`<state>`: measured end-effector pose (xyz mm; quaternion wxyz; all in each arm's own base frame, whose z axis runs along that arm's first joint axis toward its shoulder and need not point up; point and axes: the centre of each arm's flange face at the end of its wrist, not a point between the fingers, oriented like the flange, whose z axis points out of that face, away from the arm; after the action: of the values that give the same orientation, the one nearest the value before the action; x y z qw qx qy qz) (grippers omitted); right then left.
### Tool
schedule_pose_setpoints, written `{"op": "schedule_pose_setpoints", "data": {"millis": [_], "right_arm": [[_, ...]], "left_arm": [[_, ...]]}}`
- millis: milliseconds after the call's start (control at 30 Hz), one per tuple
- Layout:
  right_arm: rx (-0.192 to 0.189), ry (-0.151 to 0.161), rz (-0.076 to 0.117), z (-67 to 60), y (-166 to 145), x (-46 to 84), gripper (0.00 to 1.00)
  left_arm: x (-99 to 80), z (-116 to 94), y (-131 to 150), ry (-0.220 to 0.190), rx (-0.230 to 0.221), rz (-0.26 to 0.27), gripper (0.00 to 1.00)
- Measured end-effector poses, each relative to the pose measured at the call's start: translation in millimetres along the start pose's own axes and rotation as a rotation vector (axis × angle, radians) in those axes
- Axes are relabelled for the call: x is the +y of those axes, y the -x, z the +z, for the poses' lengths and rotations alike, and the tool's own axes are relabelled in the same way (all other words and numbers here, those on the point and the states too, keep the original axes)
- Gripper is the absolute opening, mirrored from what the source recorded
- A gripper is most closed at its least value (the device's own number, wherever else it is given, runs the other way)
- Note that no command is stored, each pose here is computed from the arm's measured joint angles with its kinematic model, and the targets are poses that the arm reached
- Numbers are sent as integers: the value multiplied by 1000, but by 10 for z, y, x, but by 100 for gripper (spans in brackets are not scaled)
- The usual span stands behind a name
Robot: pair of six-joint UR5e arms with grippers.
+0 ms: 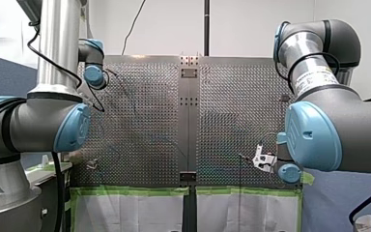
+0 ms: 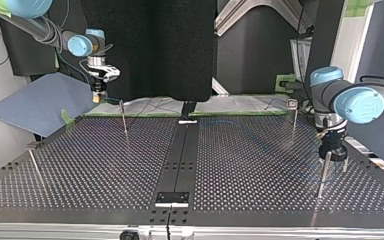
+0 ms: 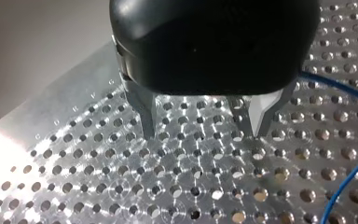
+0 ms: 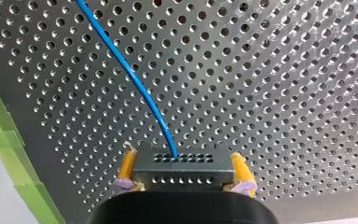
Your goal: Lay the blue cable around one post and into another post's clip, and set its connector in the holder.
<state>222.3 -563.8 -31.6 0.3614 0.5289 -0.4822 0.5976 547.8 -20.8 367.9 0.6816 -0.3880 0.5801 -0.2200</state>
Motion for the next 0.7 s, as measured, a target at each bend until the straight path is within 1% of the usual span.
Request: {"op": "schedule_pose_setpoints", "data": {"millis": [133, 233, 367, 500, 567, 700], "right_arm": [[1, 0, -1, 11, -6, 1, 25], [1, 0, -1, 12, -8, 1, 25], [2, -1, -1, 17, -11, 0, 25], [0, -1, -1, 16, -8, 0, 25], [-1, -1, -2, 15, -7, 0, 25], [-2, 0, -2, 15, -6, 1, 25]], "left_arm": [[-62, -56, 41, -2, 5, -1, 100], [-70, -104, 54, -4, 19, -6, 100], [18, -152, 20, -6, 44, -30, 100], [137, -191, -43, -18, 67, -67, 100], [198, -221, -98, -29, 84, -90, 100], [249, -250, -174, -62, 109, -133, 100]]}}
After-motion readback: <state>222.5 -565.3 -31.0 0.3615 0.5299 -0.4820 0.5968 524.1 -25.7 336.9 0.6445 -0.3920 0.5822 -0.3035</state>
